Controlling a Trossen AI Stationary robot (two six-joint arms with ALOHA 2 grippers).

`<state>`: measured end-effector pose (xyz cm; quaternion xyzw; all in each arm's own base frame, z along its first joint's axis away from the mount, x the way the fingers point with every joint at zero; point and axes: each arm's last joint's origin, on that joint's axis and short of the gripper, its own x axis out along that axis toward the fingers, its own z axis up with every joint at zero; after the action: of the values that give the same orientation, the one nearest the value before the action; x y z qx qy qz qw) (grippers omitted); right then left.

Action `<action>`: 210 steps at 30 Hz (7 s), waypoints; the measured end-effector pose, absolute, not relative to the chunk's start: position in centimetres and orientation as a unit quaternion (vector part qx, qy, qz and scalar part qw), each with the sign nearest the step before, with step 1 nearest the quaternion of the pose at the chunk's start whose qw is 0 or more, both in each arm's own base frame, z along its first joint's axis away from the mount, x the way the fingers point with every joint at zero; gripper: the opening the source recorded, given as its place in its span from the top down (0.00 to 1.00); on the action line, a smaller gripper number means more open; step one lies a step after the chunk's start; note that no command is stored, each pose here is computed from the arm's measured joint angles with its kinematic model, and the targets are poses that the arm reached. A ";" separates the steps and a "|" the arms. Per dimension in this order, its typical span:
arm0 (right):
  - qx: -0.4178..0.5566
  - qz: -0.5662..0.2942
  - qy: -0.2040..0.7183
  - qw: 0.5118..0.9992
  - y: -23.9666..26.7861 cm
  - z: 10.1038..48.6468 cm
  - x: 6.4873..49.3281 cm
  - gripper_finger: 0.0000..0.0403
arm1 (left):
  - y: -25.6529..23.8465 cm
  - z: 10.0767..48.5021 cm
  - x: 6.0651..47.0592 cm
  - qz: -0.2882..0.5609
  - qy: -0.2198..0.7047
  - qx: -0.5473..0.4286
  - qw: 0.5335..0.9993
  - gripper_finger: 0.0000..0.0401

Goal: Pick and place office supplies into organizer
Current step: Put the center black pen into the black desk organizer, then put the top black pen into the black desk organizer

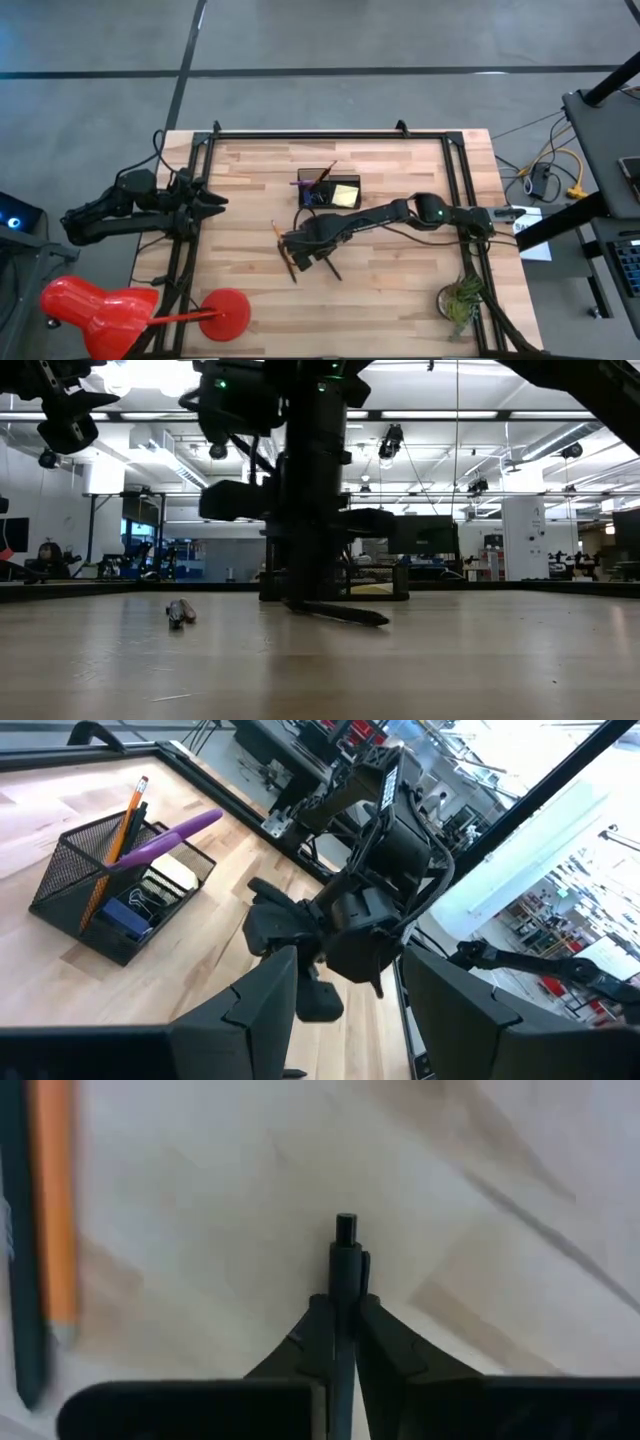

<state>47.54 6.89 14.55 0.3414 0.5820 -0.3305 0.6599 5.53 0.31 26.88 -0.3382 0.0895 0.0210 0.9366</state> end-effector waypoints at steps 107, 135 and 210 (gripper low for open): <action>0.113 -0.307 0.429 0.842 -22.8 37.0 35.4 0.67 | 17.2 15.3 25.4 -0.035 0.612 0.144 0.777 0.68; 0.099 -0.298 0.441 0.841 -22.7 36.9 35.3 0.71 | 19.1 14.4 23.6 -0.002 0.653 0.133 0.745 0.98; 0.237 -0.284 0.486 0.792 -26.6 30.2 33.0 0.77 | 27.2 17.5 30.6 -0.038 0.539 -0.006 0.841 0.74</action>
<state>32.96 -26.63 30.18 0.2369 0.4856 -0.2841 0.7920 30.56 27.21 17.49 -0.0057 0.5389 -0.0383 0.8415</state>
